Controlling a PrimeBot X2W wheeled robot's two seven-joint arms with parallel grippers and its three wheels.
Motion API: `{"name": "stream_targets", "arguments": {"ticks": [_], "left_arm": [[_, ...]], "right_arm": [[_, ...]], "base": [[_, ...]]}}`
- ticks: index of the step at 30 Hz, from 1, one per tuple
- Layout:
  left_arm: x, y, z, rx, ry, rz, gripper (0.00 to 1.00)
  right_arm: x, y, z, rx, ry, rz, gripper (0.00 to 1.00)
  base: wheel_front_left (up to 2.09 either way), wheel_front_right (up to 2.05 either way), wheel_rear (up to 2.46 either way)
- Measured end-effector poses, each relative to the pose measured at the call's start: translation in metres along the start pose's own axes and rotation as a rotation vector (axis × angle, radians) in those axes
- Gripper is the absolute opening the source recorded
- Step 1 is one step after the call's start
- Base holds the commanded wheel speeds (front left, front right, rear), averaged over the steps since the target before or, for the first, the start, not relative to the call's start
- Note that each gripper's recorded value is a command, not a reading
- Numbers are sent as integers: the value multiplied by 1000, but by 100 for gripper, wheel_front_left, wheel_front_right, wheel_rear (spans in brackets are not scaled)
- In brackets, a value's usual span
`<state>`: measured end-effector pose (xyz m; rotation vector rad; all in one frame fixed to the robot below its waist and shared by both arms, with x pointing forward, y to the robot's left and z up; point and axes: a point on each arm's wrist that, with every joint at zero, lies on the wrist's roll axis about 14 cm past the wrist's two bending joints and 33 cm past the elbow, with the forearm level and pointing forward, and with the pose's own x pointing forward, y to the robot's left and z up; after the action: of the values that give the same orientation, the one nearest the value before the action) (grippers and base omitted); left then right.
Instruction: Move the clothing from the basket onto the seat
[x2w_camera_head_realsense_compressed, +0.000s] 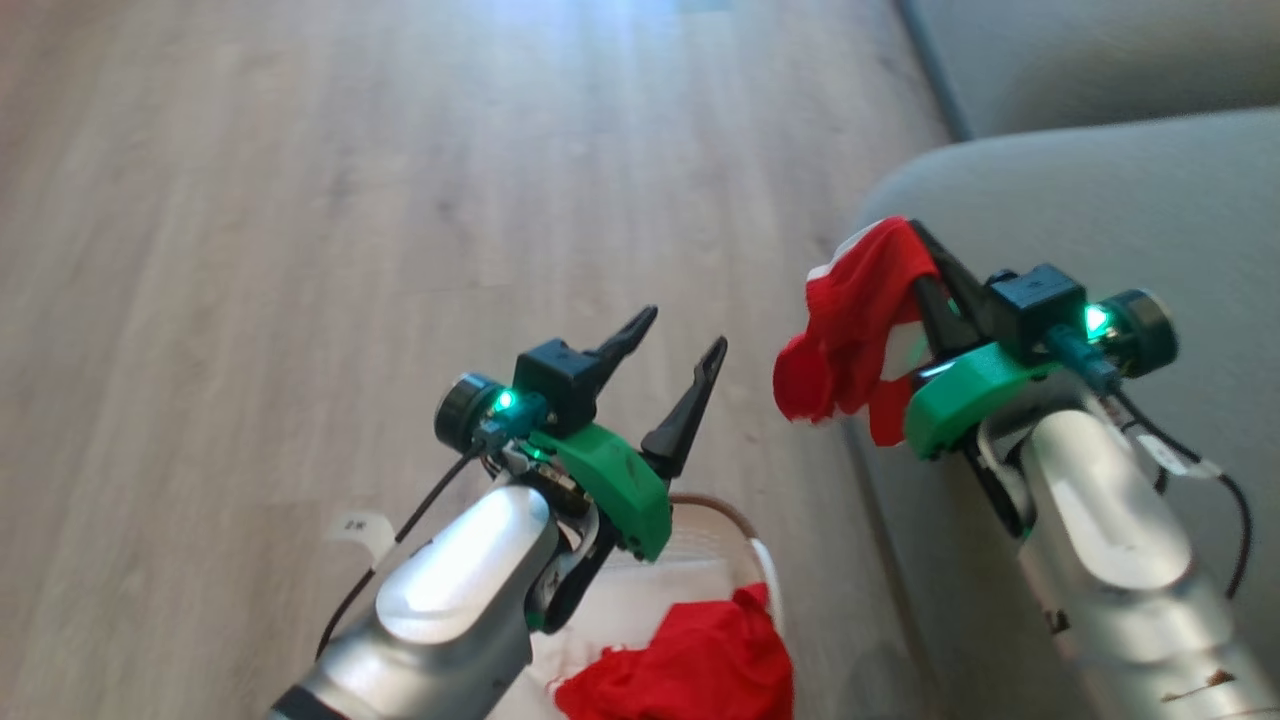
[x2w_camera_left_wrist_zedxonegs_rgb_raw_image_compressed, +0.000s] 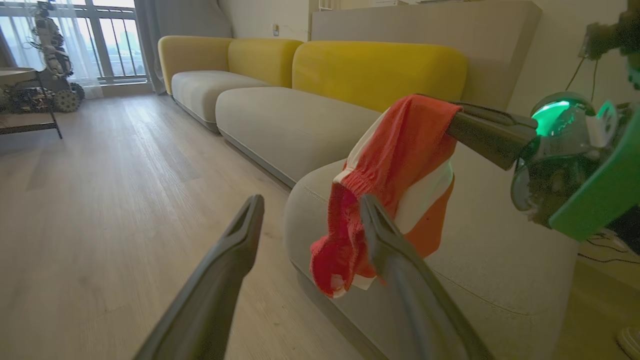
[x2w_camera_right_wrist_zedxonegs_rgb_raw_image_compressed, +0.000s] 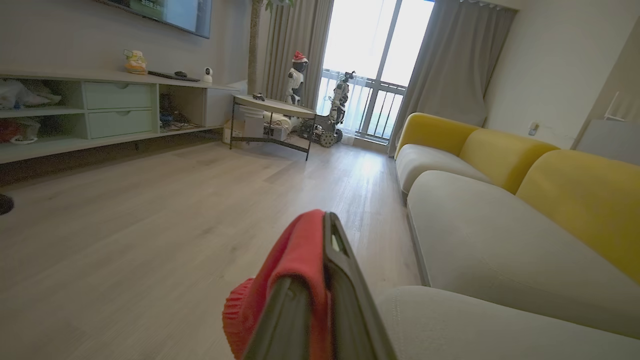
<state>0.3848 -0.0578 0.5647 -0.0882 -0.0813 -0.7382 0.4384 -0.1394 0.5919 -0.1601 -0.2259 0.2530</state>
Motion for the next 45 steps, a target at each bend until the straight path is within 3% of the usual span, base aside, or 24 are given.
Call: {"name": "stream_targets", "arguments": {"ticks": [8,21,29,38,45], "left_arm": [[27,-56,-16,-52,30,-164,100],[51,-104,-32,-81,44,-328,100],[51,-92,-44,-86,64,-315,100],[61,-56,-57,-112,57,-248,100],[77,-15,-72,-118,47,-187,100]], "right_arm": [[-27,-70,22,-87,-31,-153,0],[-55,-107,15,-104,12,-248,0],[-22,-118,23,-152,17,-205,0],[56,-207,101,-208,-104,-330,0],[107,-257,110,-245,-104,-415,0]], "base": [[0,0,0],[0,0,0],[0,0,0],[0,0,0],[0,0,0]]}}
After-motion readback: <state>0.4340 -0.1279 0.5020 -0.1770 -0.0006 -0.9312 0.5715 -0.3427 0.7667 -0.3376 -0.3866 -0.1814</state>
